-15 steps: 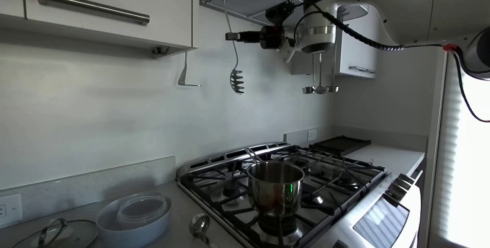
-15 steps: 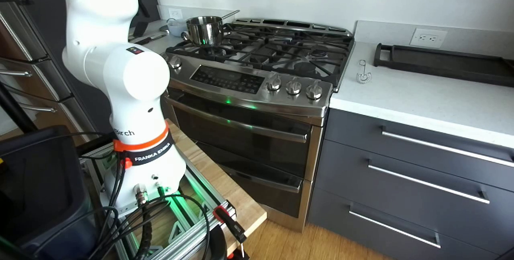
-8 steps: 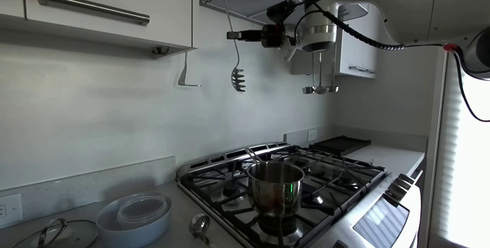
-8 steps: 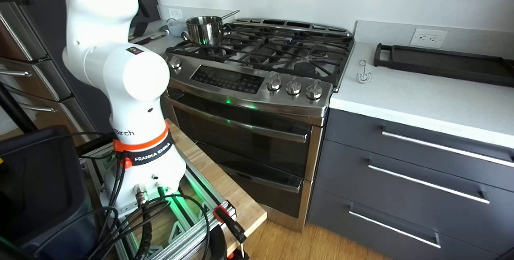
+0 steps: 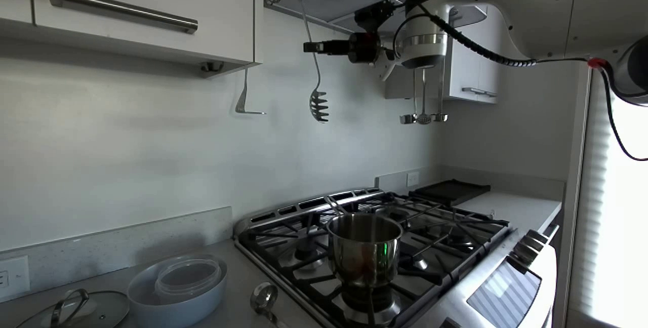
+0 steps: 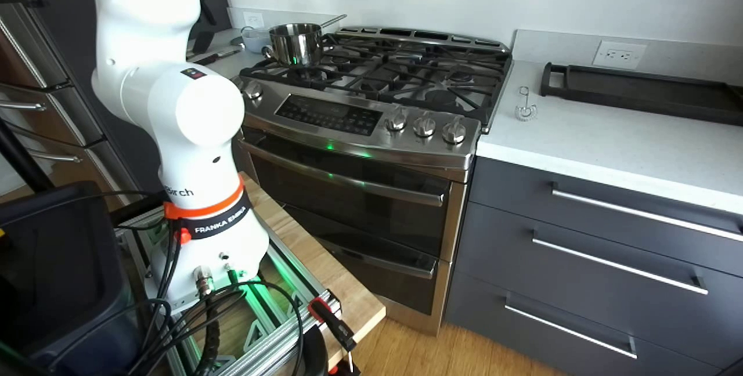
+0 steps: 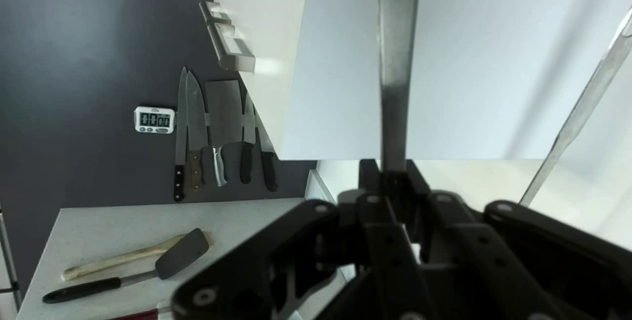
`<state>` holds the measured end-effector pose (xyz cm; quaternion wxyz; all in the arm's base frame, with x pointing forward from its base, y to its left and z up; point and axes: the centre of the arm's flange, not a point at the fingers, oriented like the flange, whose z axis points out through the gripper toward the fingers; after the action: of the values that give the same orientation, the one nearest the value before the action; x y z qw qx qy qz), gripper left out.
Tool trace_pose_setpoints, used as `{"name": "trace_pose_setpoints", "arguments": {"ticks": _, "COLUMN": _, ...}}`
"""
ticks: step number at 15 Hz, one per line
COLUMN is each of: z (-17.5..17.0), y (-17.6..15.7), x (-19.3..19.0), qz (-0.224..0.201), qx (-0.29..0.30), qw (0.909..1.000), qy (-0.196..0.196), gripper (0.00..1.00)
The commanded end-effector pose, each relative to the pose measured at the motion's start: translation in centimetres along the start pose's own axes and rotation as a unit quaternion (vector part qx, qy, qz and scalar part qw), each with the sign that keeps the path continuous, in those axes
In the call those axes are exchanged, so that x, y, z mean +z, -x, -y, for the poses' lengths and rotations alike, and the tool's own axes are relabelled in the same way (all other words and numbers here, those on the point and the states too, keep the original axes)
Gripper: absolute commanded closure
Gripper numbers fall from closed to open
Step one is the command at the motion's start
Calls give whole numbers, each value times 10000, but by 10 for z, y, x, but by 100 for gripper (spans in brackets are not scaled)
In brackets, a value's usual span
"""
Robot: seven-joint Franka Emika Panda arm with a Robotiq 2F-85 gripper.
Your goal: Remove the silver utensil from the pot and hang it on the hook at the top left
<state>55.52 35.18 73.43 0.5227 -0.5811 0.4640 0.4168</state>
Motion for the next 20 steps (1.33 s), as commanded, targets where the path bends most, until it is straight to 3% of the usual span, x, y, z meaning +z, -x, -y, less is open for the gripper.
{"name": "trace_pose_setpoints", "arguments": {"ticks": 1, "z": -1, "y": 6, "x": -10, "qz": -66, "qx": 45, "qw": 9997, "qy": 217, "gripper": 97}}
{"name": "trace_pose_setpoints", "arguments": {"ticks": 9, "z": -4, "y": 6, "x": -8, "qz": -126, "qx": 68, "qw": 9985, "qy": 532, "gripper": 97}}
{"name": "trace_pose_setpoints", "arguments": {"ticks": 20, "z": -1, "y": -4, "x": -2, "qz": -439, "qx": 180, "qw": 9976, "qy": 503, "gripper": 97}}
